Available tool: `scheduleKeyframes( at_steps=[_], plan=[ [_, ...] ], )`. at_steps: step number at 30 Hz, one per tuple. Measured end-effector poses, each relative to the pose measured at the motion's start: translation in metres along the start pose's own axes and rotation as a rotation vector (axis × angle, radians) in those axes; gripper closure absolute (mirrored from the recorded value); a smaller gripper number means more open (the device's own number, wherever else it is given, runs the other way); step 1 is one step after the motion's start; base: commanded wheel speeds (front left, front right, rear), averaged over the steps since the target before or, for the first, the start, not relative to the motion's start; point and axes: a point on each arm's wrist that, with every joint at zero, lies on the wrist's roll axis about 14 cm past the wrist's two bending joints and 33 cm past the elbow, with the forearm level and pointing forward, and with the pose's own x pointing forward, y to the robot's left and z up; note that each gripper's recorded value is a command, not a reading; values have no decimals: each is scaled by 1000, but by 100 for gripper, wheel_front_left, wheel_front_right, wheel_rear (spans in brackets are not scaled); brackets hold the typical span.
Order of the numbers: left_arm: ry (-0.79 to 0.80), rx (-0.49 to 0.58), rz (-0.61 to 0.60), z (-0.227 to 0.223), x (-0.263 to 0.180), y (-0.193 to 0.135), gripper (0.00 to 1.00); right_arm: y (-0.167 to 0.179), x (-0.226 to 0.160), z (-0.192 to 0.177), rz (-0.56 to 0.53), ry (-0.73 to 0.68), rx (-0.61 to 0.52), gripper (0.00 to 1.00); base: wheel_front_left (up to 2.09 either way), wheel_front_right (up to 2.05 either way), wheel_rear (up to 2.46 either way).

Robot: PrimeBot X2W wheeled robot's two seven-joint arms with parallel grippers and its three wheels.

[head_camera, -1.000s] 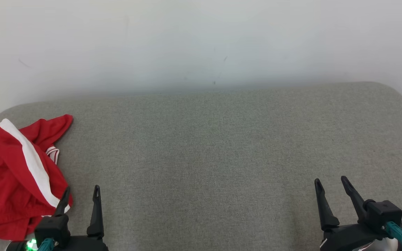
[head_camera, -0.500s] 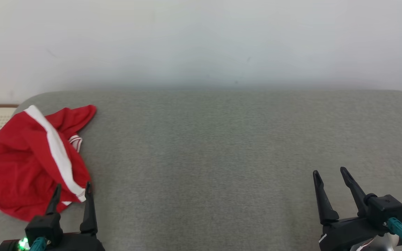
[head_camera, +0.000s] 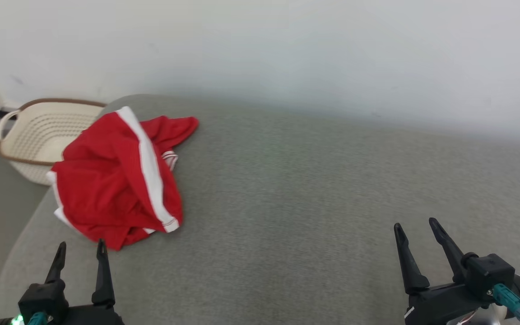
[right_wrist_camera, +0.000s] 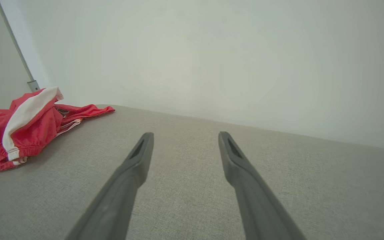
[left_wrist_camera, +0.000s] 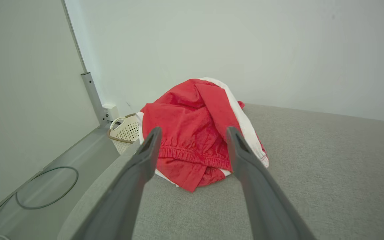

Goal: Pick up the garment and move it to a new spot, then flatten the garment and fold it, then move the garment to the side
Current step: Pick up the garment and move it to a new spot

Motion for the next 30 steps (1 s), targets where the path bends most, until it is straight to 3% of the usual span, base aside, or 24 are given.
scheduleKeyframes(
  at_steps=[14,30],
  plan=[
    [5,31,196,6,-36,72,0,61,36,-1,196,-13,34,0,0,0,0],
    [5,26,211,7,-37,74,0,64,38,-5,209,-2,47,0,0,0,0]
  ],
)
